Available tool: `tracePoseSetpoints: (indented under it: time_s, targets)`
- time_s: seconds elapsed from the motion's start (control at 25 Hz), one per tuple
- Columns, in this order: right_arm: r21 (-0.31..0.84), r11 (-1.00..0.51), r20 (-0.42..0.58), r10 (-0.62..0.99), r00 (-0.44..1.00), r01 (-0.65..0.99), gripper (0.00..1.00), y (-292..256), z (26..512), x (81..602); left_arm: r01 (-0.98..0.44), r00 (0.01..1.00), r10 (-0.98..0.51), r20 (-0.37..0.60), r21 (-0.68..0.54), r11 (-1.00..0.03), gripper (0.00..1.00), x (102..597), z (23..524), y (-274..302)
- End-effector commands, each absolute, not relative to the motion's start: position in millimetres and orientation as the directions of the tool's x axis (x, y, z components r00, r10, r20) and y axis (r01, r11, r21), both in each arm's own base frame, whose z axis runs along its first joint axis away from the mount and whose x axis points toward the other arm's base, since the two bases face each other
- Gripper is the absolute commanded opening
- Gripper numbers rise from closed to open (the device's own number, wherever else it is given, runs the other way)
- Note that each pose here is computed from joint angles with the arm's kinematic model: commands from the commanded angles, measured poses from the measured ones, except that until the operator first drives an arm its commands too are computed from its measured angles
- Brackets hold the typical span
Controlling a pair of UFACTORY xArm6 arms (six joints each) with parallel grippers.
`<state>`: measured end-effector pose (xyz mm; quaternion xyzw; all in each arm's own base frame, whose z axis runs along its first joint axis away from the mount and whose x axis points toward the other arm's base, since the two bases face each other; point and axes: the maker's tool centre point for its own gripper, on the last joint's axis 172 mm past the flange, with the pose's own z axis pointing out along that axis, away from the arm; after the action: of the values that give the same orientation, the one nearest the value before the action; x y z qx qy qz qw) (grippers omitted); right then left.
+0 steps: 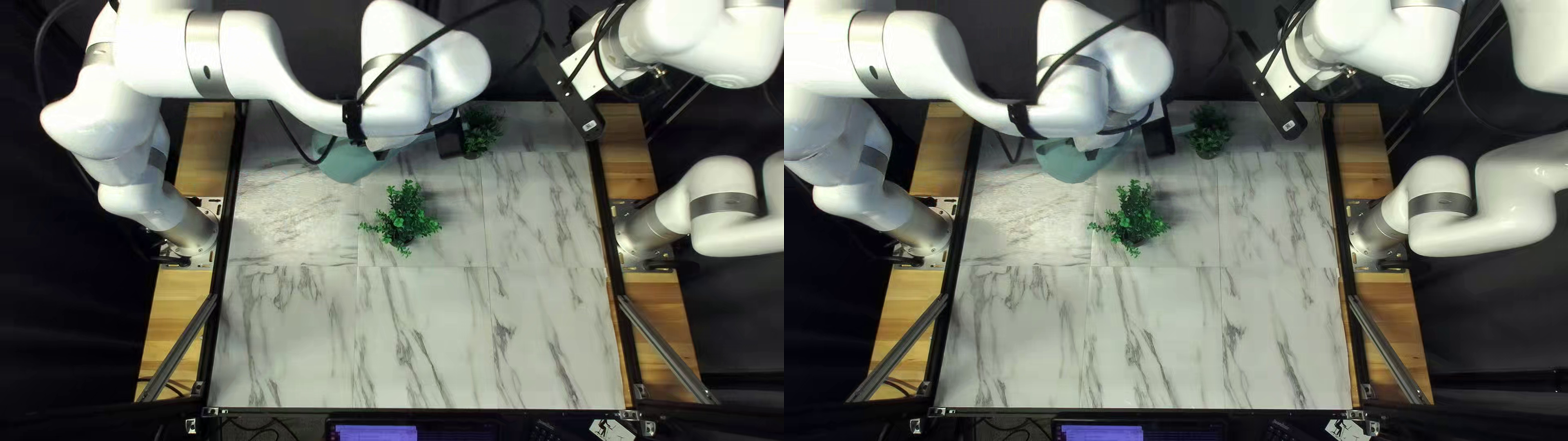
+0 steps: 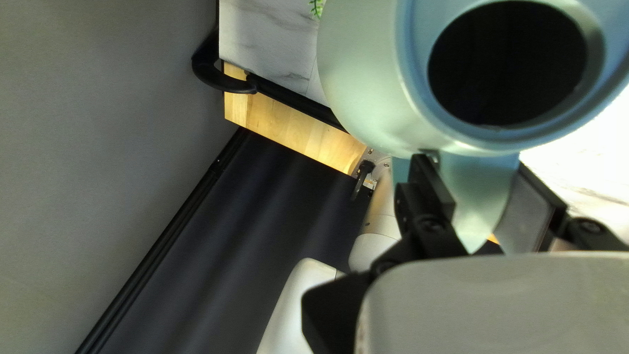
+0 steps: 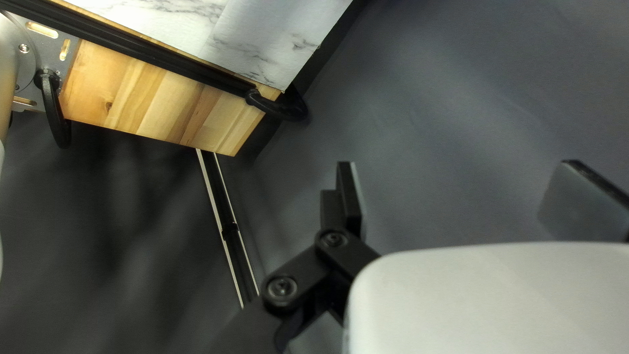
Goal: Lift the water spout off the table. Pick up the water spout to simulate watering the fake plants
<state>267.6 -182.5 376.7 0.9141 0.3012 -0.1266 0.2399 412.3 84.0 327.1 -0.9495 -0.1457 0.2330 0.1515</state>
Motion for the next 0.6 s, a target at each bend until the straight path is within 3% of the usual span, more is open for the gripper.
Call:
tracePoseSetpoints:
  time_s: [0.04,0.6]
  targets:
    - [0.362,-0.703,-0.376,0.490,0.786,0.612,1.00,-182.5,376.7,267.6,0.208,0.847,0.350,-0.400,-0.358,-0.910,0.00,412.4,326.6,84.8]
    - [0.362,-0.703,-0.376,0.490,0.786,0.612,1.00,-182.5,376.7,267.6,0.208,0.847,0.350,-0.399,-0.358,-0.910,0.00,410.8,326.8,87.7]
